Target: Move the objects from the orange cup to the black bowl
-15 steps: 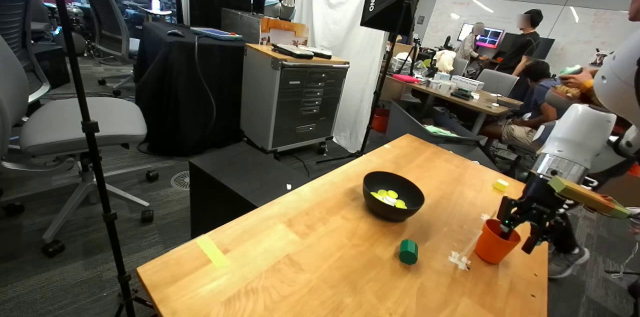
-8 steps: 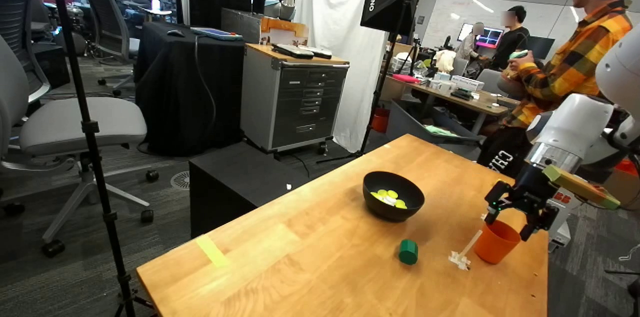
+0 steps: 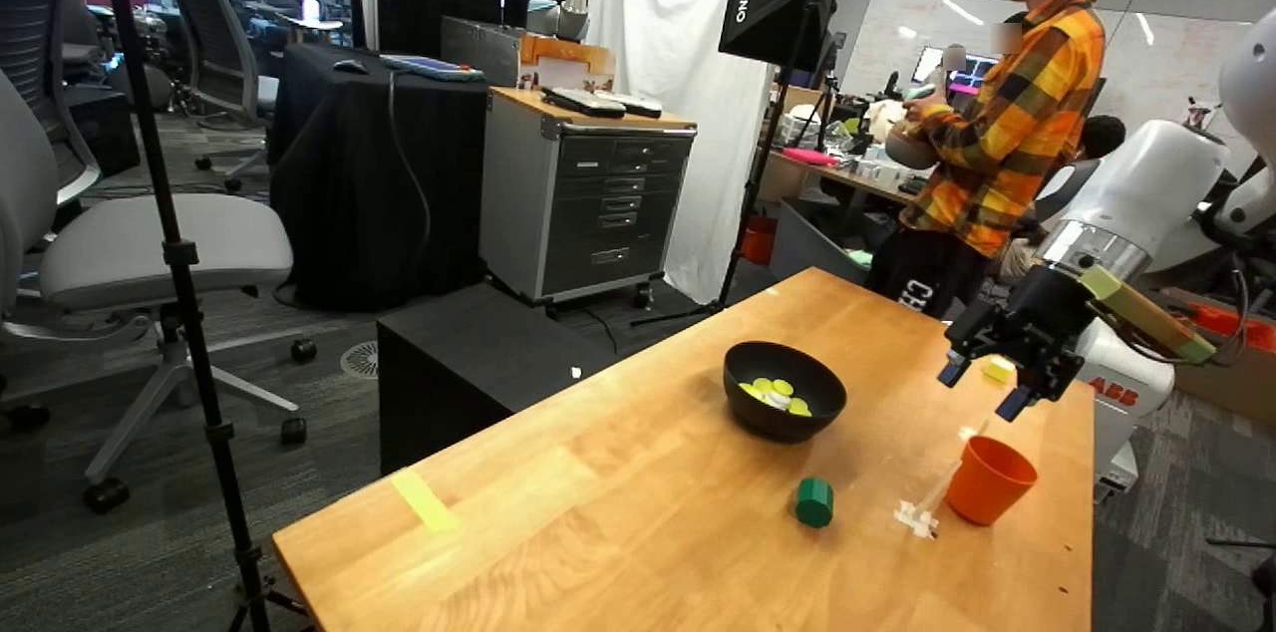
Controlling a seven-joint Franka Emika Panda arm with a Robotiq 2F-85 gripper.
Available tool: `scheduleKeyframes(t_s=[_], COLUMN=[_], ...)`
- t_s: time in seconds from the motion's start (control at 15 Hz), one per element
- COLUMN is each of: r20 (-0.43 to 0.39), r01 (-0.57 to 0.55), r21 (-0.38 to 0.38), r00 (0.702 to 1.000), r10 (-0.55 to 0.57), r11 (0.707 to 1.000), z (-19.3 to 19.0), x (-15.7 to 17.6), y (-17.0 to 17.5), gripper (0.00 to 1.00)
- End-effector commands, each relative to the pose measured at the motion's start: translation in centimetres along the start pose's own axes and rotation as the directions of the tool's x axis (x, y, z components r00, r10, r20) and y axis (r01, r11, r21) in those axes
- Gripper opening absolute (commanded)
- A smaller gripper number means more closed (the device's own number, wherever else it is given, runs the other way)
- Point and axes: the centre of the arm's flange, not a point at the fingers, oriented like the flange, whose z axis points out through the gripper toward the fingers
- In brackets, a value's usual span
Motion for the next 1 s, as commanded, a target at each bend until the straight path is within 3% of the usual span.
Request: scheduleKeyframes(t_s=[0.0, 0.27, 0.47, 0.67, 0.73, 0.93], r20=[0.051, 0.085, 0.122, 0.232, 0.164, 0.206], r01=[0.085, 0.137, 0.161, 0.234, 0.196, 0.217], r21=[0.008, -0.002, -0.074, -0.089, -0.105, -0.098], r00=[0.995, 0.987, 0.981, 0.950, 0.970, 0.959], r10=[-0.085, -0.136, -0.151, -0.209, -0.178, -0.194], r11=[0.996, 0.991, 0.984, 0.968, 0.975, 0.971], z=[-1.4, -1.2, -1.2, -1.5, 0.5, 0.8], x=[-2.0, -3.4, -4.9, -6.5, -4.8, -6.2], y=[-1.9, -2.5, -2.0, -1.2, -1.0, -1.0], gripper=[1.00, 1.00, 1.00, 1.00, 1.00, 1.00])
